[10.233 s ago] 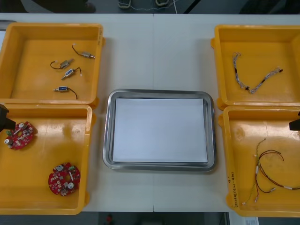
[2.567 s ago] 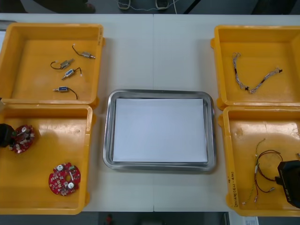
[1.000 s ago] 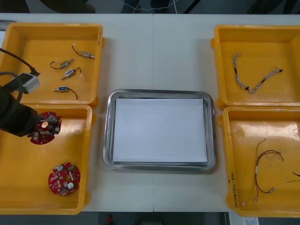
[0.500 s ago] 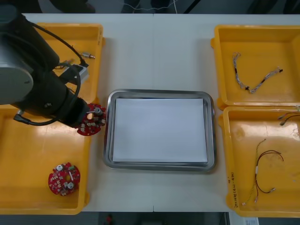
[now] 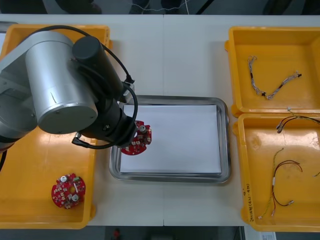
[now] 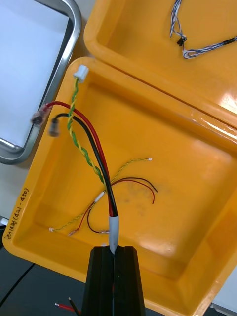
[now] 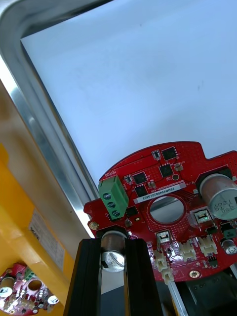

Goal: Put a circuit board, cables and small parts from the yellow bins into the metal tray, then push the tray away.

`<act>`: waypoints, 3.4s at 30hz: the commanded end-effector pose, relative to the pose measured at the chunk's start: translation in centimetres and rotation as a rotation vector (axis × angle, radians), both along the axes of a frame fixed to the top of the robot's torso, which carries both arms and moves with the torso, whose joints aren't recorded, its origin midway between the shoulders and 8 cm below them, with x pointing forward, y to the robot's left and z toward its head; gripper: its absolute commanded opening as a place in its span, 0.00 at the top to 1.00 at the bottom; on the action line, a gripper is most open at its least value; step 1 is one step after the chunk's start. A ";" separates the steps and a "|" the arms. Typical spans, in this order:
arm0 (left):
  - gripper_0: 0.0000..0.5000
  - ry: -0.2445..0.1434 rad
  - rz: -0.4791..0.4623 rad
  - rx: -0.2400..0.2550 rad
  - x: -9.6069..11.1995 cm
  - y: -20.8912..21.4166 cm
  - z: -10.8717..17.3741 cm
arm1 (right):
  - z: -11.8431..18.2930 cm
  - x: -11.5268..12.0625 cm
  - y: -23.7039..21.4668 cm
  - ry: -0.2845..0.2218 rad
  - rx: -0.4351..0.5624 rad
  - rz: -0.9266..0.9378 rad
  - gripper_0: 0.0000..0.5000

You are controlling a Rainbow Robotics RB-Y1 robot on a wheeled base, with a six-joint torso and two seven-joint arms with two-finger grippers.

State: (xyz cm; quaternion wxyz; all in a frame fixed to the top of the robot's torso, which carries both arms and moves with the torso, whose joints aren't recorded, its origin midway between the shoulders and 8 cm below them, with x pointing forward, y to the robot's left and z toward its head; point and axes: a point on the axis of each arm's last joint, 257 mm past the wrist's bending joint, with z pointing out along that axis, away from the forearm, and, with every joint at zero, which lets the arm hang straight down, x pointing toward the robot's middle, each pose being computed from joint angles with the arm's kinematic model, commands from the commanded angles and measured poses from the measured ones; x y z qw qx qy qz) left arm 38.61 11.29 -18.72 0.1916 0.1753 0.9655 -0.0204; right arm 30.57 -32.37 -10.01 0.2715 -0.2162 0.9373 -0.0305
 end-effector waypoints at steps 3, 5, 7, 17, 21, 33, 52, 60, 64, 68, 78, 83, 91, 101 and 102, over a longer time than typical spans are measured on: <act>1.00 -0.023 -0.054 0.000 0.7 -2.4 -1.1 | -0.6 -0.9 -0.1 0.052 -0.128 0.095 1.00; 1.00 -0.017 -0.051 0.000 0.7 -2.6 -1.6 | -0.7 -0.9 -0.1 0.052 -0.140 0.102 1.00; 1.00 -0.007 -0.043 -0.003 0.6 -2.8 -2.3 | -0.5 -0.7 0.0 0.034 -0.161 0.113 1.00; 1.00 0.005 0.002 0.006 1.6 -3.1 -5.4 | -0.8 -0.7 -0.1 0.028 -0.186 0.118 1.00; 1.00 -0.002 -0.001 0.012 1.6 -3.3 -6.2 | -0.8 -0.7 0.1 0.030 -0.187 0.130 1.00; 1.00 -0.004 0.008 0.028 1.5 -2.6 -7.5 | -1.6 -0.9 0.5 0.052 -0.192 0.147 1.00; 0.00 0.006 0.016 0.049 1.0 -1.8 -8.5 | -1.6 -0.9 0.5 0.050 -0.199 0.158 1.00; 0.00 0.003 0.031 0.015 1.3 -2.3 -7.4 | -1.1 -0.7 1.0 0.040 -0.200 0.186 1.00; 0.00 -0.001 0.058 -0.036 1.8 -2.5 -4.6 | -1.1 -0.3 2.2 0.035 -0.204 0.227 1.00; 0.00 -0.001 0.083 -0.072 1.9 -1.9 -1.3 | -0.7 0.3 4.0 0.021 -0.214 0.289 1.00; 0.00 -0.050 0.154 -0.058 3.4 1.7 4.0 | -1.4 0.9 8.7 0.032 -0.287 0.491 1.00; 0.00 -0.063 0.226 -0.091 4.8 4.5 6.6 | -2.2 1.7 11.2 0.026 -0.346 0.585 1.00; 0.00 -0.075 0.373 -0.104 7.1 9.9 8.9 | -2.9 3.2 16.9 0.008 -0.319 0.711 1.00; 0.00 -0.067 0.583 -0.109 10.3 16.5 10.4 | -4.2 4.8 22.4 -0.026 -0.371 0.830 1.00; 0.00 -0.063 0.603 -0.111 10.6 17.1 10.5 | -4.5 4.9 23.0 -0.027 -0.377 0.844 1.00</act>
